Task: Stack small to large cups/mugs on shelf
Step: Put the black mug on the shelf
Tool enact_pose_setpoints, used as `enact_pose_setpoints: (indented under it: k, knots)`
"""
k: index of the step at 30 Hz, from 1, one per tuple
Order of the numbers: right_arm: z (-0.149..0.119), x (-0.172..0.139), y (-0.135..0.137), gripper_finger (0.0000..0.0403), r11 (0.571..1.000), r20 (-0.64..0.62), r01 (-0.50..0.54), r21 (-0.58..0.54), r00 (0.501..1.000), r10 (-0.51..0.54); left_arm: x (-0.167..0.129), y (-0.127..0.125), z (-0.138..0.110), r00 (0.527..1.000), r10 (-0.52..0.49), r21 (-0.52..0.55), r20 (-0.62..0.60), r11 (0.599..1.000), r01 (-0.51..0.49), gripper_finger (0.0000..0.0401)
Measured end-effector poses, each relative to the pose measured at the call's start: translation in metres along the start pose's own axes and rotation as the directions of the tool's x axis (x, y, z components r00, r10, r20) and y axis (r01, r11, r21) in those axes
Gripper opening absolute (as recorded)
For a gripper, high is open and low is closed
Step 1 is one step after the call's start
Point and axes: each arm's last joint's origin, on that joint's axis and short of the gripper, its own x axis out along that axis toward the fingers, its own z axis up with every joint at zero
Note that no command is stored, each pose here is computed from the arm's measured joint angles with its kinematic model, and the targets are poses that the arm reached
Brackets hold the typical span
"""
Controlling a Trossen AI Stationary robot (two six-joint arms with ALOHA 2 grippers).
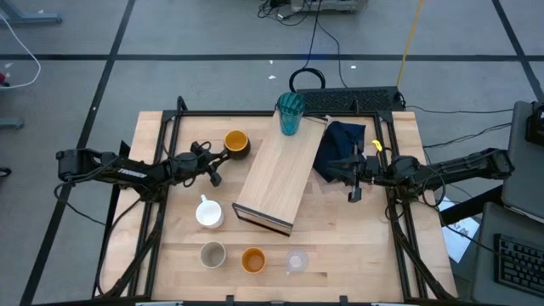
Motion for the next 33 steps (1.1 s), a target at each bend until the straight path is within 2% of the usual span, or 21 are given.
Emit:
enact_pose_setpoints:
  k: [9, 19, 28, 33]
  knots:
    - [0.0, 0.0, 0.0, 0.0084, 1.0, 0.0, 0.0, 0.0, 1.0, 0.0, 0.0, -0.004, 0.01, 0.99, -0.119, -0.019, 0.071, 0.993, 0.121, 0.0072]
    - [0.0, 0.0, 0.0, 0.0084, 1.0, -0.004, -0.001, 0.002, 1.0, 0.001, -0.003, 0.006, 0.016, 0.995, 0.004, -0.033, 0.101, 0.999, -0.001, 0.0072]
    - [-0.003, 0.0, 0.0, 0.0084, 1.0, -0.031, -0.002, -0.004, 1.0, 0.002, -0.011, 0.008, 0.027, 0.982, -0.004, -0.046, 0.19, 0.999, 0.013, 0.0053]
    - [-0.003, 0.0, 0.0, 0.0084, 1.0, -0.03, -0.002, -0.004, 1.0, 0.002, -0.013, 0.009, 0.026, 0.985, -0.011, -0.044, 0.172, 0.999, 0.019, 0.0025]
